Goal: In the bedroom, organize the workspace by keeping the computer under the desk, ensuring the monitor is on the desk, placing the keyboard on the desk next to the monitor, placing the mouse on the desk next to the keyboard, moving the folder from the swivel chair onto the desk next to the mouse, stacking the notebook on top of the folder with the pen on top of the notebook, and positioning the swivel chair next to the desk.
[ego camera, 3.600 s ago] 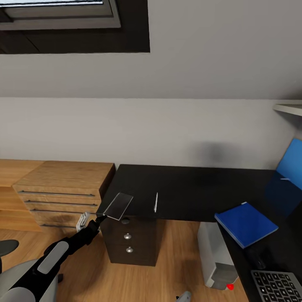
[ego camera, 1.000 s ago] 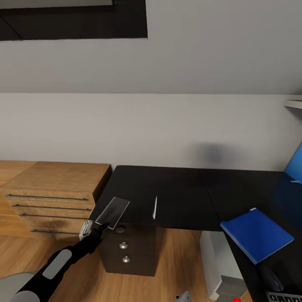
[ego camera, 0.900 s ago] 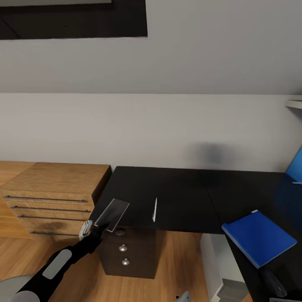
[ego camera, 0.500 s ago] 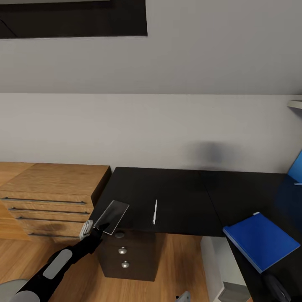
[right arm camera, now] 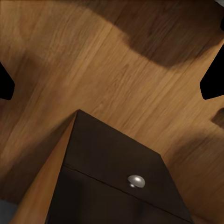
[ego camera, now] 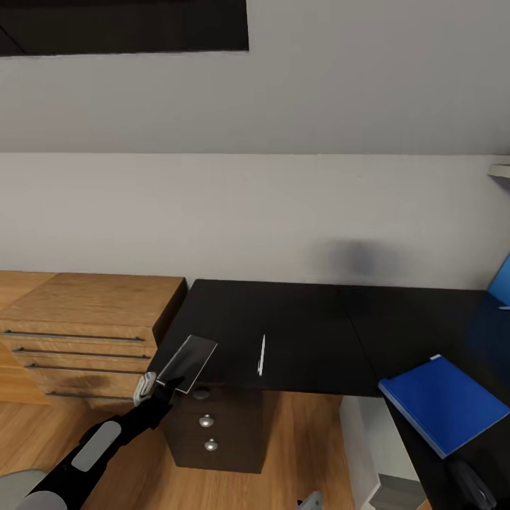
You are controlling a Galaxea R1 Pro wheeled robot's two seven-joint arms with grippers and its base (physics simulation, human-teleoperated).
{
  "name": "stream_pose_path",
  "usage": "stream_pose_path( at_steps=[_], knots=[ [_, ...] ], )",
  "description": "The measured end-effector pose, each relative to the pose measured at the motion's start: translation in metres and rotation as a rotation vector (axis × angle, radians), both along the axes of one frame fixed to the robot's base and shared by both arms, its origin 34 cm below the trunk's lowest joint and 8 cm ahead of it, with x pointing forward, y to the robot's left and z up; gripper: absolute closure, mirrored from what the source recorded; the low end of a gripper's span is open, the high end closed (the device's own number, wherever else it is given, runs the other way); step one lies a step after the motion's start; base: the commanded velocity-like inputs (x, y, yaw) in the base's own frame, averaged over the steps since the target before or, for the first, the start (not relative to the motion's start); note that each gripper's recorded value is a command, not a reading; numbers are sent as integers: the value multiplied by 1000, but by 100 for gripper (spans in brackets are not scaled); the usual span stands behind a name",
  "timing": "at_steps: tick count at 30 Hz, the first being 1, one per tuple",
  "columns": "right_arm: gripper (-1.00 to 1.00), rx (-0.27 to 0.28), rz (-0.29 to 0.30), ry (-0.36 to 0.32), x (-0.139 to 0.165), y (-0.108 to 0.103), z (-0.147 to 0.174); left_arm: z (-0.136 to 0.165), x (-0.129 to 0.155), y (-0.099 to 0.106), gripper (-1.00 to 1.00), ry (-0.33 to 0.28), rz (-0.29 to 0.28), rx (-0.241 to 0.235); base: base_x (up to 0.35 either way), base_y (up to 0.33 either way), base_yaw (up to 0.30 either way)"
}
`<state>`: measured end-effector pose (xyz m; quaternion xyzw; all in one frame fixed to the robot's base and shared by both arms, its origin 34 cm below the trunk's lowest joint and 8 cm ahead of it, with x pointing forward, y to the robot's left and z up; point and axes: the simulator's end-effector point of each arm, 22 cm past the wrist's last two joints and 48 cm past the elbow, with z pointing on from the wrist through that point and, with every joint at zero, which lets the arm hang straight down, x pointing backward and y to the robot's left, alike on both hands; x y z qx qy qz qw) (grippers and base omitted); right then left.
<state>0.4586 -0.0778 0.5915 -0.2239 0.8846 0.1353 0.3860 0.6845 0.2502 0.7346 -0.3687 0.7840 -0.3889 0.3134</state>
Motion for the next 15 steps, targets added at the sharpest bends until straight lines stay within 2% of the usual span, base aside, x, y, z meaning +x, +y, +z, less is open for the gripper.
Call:
stream_pose_path(
  at_steps=[8, 15],
  knots=[
    [-100, 0, -1, 0, 0, 0, -12, -12, 0, 0, -100, 0, 0, 0, 0, 0, 0],
    [-100, 1, -1, -1, 1, 0, -12, -12, 1, 1, -100, -4, 0, 1, 0, 0, 0]
  ],
)
